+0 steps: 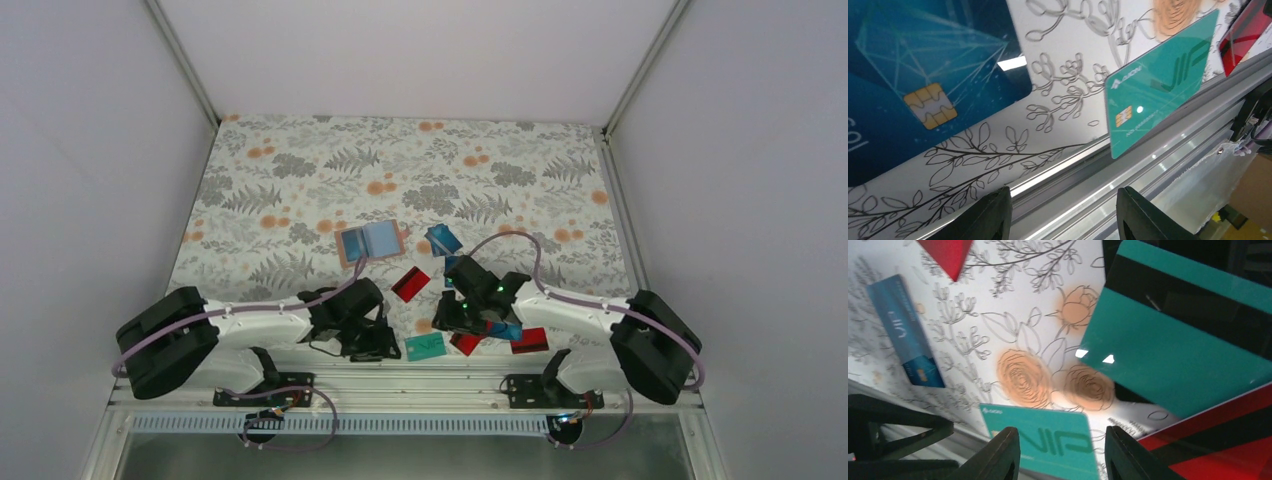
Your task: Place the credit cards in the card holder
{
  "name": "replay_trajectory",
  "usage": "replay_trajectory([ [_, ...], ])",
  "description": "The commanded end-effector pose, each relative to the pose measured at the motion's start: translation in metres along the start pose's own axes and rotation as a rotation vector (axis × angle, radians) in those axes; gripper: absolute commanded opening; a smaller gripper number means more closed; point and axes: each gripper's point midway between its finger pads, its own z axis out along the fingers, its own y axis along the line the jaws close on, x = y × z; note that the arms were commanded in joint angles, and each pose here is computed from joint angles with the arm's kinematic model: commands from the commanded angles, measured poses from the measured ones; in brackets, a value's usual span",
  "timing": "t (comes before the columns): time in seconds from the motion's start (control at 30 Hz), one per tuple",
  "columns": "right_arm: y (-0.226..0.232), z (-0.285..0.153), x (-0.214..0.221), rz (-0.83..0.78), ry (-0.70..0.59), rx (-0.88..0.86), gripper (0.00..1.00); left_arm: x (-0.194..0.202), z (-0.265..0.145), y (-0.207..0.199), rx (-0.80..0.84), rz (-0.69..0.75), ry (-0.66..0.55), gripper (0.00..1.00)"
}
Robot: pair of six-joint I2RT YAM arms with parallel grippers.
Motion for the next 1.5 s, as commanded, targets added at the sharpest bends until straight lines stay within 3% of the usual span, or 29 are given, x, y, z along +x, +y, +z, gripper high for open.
replay_trajectory([
  [0.0,-0.008,0.008,-0.007,-0.109,0.003,0.048,0.42,-0.001,0.006,-0.017,0.113,-0.048,-0.017,0.53],
  [0.6,-0.024,0.031,0.029,-0.136,0.148,-0.013,0.40,-0.005,0.028,-0.036,0.221,-0.117,-0.012,0.53],
  [0.93,-0.035,0.034,0.039,-0.120,0.168,0.007,0.40,-0.007,0.038,-0.031,0.264,-0.164,-0.044,0.50],
  [1.47,-0.044,0.036,0.046,-0.105,0.183,0.020,0.40,-0.029,0.017,-0.059,0.248,-0.074,-0.174,0.35],
])
